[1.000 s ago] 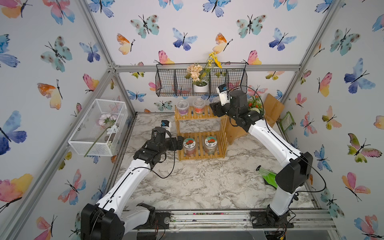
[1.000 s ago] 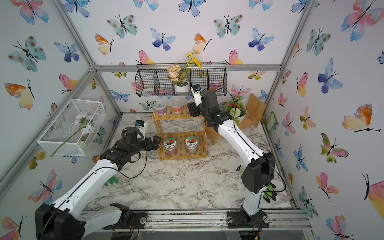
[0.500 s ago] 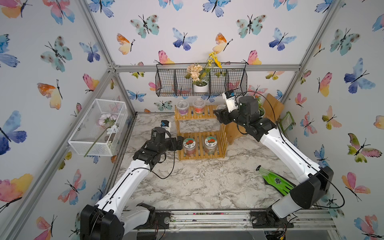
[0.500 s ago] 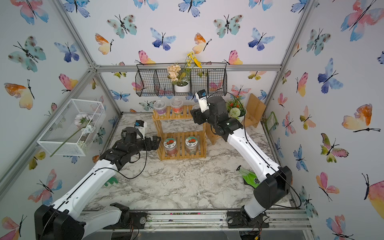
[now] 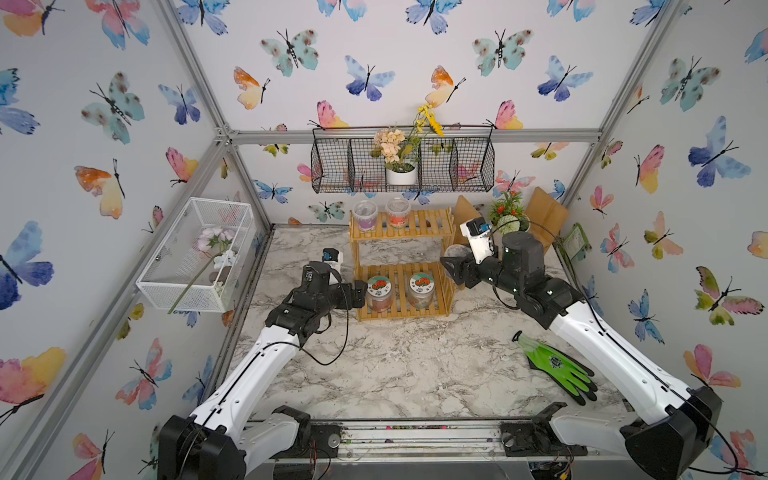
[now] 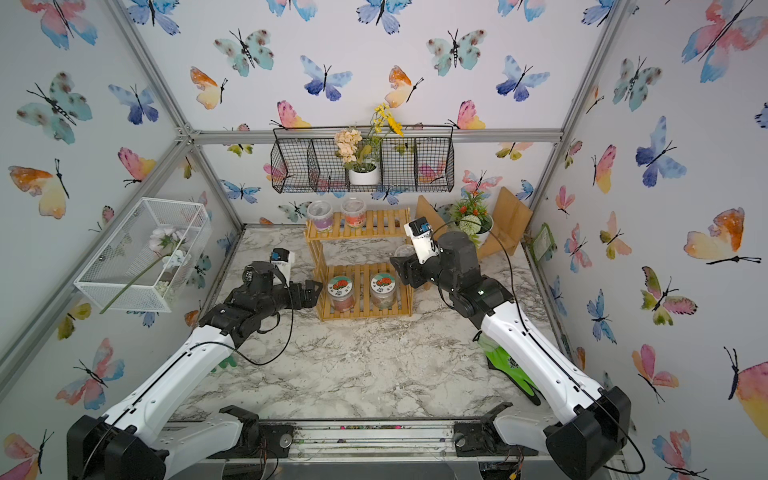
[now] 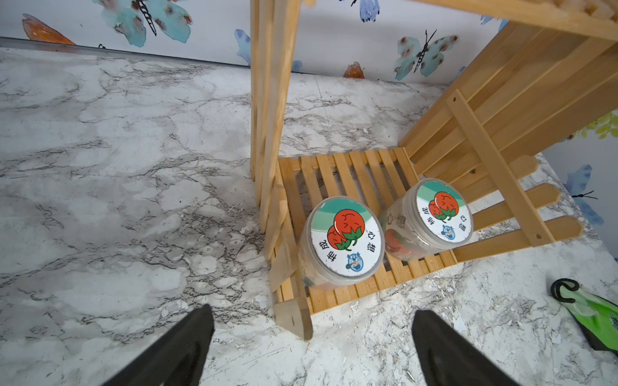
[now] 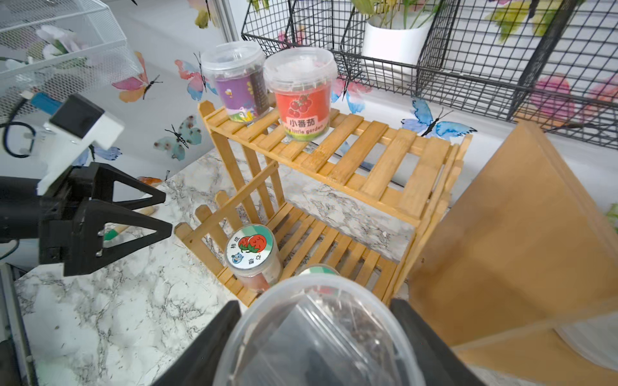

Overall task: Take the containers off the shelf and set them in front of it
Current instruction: 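Pick up a container from the shelf, then place the container at the center of the board.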

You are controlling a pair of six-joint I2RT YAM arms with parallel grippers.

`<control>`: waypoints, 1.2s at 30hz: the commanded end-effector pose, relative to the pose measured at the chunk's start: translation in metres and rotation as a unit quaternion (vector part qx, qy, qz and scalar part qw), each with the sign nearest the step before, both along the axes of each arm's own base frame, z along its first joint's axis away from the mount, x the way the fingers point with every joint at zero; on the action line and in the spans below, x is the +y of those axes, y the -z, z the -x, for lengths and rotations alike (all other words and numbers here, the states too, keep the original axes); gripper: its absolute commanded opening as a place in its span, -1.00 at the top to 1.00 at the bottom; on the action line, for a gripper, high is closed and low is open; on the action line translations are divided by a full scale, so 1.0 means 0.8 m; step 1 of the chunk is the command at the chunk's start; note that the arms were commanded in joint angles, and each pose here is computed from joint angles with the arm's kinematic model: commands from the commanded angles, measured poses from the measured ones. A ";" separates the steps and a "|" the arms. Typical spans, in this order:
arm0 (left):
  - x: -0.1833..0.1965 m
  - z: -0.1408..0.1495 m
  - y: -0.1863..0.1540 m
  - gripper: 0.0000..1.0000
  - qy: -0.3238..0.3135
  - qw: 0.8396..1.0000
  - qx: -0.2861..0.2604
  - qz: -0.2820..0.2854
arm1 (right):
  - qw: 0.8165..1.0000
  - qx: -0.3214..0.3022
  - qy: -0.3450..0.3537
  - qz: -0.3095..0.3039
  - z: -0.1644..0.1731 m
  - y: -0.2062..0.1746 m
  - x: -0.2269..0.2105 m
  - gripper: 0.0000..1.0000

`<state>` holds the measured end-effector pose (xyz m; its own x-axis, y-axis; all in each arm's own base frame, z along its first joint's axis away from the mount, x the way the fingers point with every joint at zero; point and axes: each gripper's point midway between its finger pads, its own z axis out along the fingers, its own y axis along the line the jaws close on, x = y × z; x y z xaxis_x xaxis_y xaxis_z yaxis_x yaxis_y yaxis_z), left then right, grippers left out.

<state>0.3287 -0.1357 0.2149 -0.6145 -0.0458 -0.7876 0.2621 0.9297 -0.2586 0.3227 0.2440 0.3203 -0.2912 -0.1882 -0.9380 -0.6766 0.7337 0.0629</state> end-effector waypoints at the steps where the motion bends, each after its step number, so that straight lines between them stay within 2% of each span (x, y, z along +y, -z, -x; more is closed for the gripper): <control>1: -0.003 0.009 -0.007 -0.97 0.018 1.000 -0.008 0.006 | 0.999 -0.003 -0.034 -0.021 0.028 0.008 0.006 -0.18; 7: -0.002 0.014 -0.002 -0.97 0.020 1.000 -0.004 0.001 | 0.998 0.007 -0.057 -0.020 0.064 0.053 0.015 -0.17; 17: 0.002 0.016 0.002 -0.97 0.016 1.000 0.000 -0.006 | 0.998 0.015 -0.062 0.007 0.096 0.136 0.031 -0.17; 36: 0.009 0.026 0.011 -0.97 0.008 1.000 0.007 -0.009 | 1.000 0.006 -0.012 0.001 0.096 0.241 0.043 -0.17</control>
<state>0.3119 -0.1306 0.2046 -0.6275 -0.0200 -0.7784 0.2733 0.9304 -0.2443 0.2345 0.2770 0.1199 -0.3329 -0.2741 -0.9023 -0.7297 0.6809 0.0624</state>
